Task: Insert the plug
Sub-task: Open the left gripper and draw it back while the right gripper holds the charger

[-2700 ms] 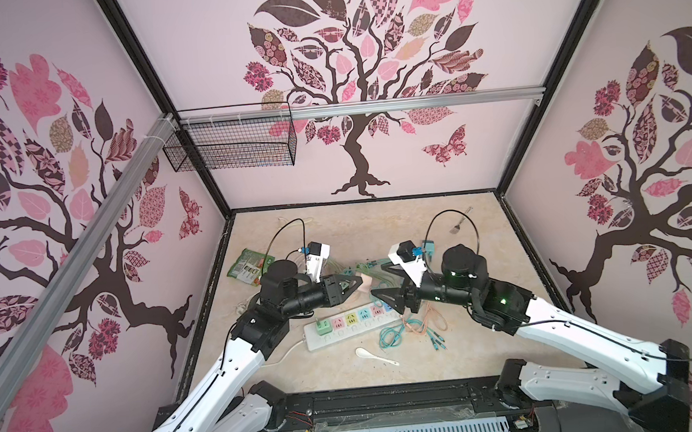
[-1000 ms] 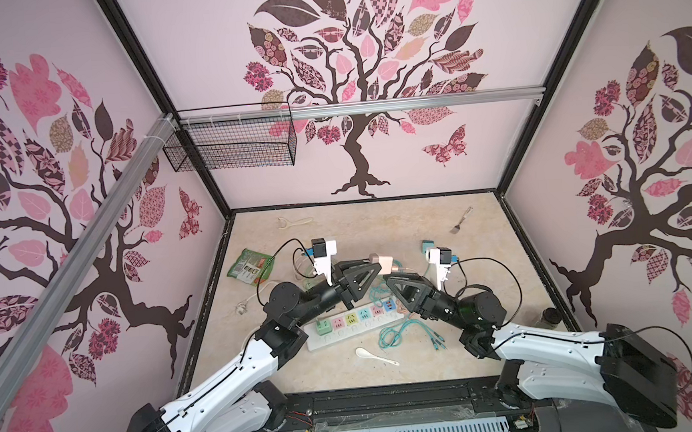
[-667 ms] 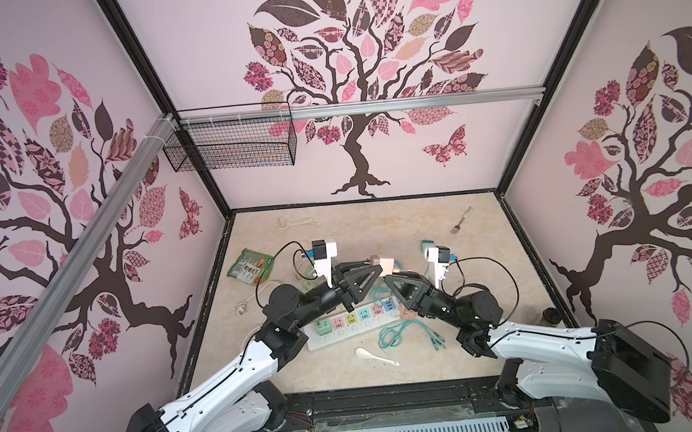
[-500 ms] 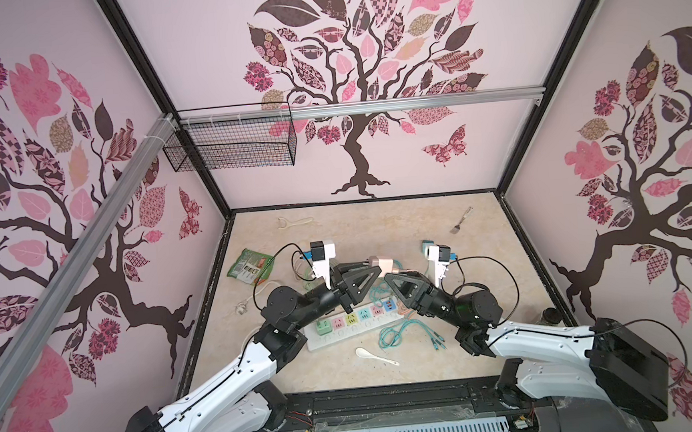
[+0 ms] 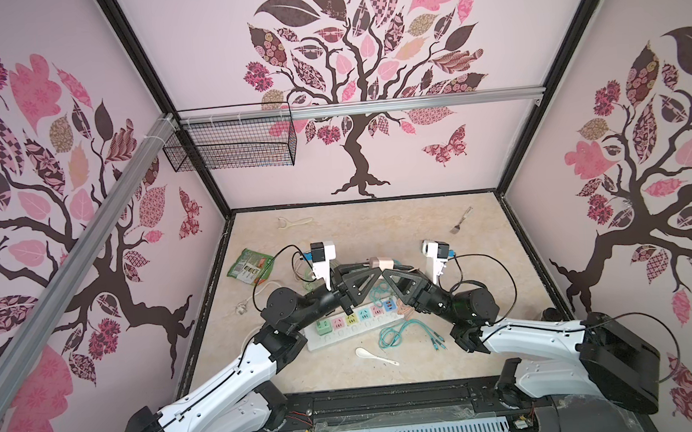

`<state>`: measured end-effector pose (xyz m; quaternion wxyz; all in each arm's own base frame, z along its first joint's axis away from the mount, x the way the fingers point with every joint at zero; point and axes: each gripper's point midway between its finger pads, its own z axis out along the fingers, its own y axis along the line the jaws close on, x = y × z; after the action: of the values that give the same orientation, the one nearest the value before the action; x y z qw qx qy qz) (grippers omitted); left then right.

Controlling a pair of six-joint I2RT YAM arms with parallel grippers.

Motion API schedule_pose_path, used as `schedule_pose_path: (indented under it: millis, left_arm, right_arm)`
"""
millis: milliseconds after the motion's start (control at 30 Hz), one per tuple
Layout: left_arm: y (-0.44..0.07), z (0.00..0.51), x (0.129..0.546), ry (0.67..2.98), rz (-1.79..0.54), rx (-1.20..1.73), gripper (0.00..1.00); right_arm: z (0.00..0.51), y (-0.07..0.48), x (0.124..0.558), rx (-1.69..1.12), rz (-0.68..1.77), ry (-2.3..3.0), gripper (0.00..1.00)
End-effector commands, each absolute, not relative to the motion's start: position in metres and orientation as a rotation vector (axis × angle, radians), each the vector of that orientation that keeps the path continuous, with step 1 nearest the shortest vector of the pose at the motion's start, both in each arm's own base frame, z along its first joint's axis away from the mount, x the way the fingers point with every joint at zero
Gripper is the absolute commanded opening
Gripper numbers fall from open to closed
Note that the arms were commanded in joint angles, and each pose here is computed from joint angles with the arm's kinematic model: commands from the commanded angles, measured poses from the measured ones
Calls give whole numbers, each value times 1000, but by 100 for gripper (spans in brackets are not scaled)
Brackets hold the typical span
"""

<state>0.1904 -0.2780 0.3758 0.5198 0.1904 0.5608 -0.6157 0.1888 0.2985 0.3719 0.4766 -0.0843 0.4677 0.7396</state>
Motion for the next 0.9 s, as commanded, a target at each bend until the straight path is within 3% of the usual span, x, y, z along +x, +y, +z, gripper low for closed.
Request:
schedule_pose_path:
  millis: [0,300,467,867]
  left_arm:
    - [-276,374,183,1316,-1473,487,0]
    - [-274,371,186,1335,-1466,463,0]
    - [-273,367,186,1357,-1448,459,27]
    - [-232,346,174,1435,-1281,392,64]
  right_arm:
    - [395,296,182,-234,1836,1046,41]
    - [396,299,180,-262,1837,1049,33]
    - [392,300,183,-269,1775,1102,27]
    - [372,290,198,-331,1434,1359,21]
